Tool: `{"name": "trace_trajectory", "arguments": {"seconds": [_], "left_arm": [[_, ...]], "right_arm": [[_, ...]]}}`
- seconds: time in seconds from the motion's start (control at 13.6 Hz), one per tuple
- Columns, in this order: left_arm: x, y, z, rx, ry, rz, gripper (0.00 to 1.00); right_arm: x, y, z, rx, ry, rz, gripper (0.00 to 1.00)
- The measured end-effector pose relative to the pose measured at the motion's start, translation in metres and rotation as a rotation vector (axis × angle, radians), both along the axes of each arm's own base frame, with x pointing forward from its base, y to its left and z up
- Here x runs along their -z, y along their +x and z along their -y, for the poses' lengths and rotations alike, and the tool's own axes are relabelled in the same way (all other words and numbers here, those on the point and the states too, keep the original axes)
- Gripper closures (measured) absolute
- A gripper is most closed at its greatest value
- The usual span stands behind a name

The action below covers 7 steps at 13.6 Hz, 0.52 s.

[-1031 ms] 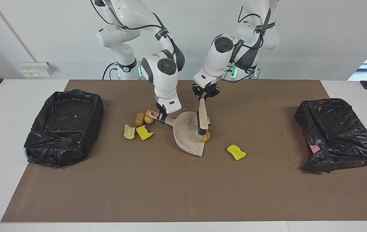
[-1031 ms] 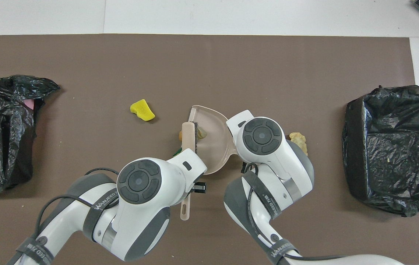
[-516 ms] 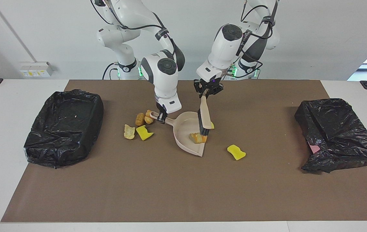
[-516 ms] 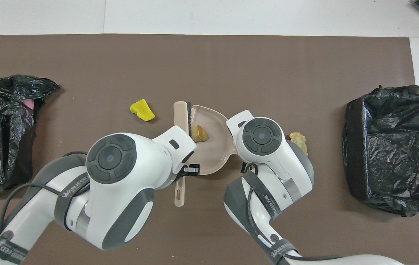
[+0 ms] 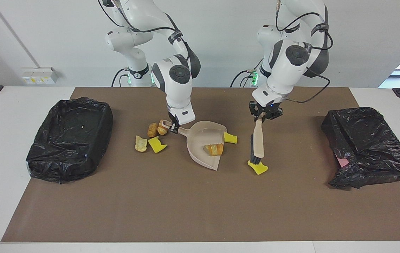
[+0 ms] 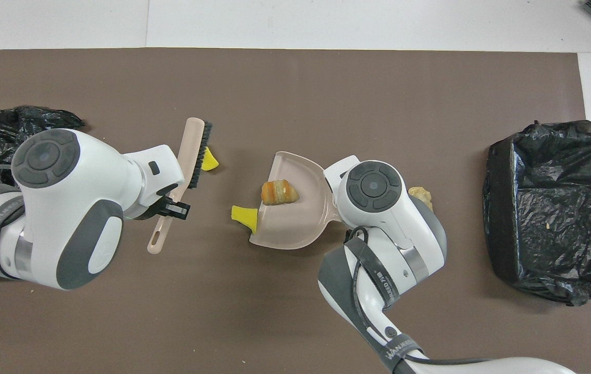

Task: Sweep and dump trash in bin

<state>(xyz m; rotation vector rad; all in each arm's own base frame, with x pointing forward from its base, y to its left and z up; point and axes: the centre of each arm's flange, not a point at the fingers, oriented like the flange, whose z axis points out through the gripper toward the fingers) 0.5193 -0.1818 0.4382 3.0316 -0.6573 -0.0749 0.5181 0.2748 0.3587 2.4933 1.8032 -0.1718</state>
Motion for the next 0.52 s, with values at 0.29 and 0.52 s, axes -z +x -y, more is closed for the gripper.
{"name": "trace_trajectory", "arguments": {"seconds": [0.29, 0.52], "left_arm": [[0.038, 0.026, -0.056, 0.246, 0.116, -0.018, 0.74], [0.065, 0.044, -0.089, 0.309, 0.165, -0.011, 0.74]], "right_arm": [[0.0, -0.001, -0.001, -0.003, 0.0, 0.0, 0.69], [0.0, -0.001, -0.002, -0.004, 0.001, 0.0, 0.69]]}}
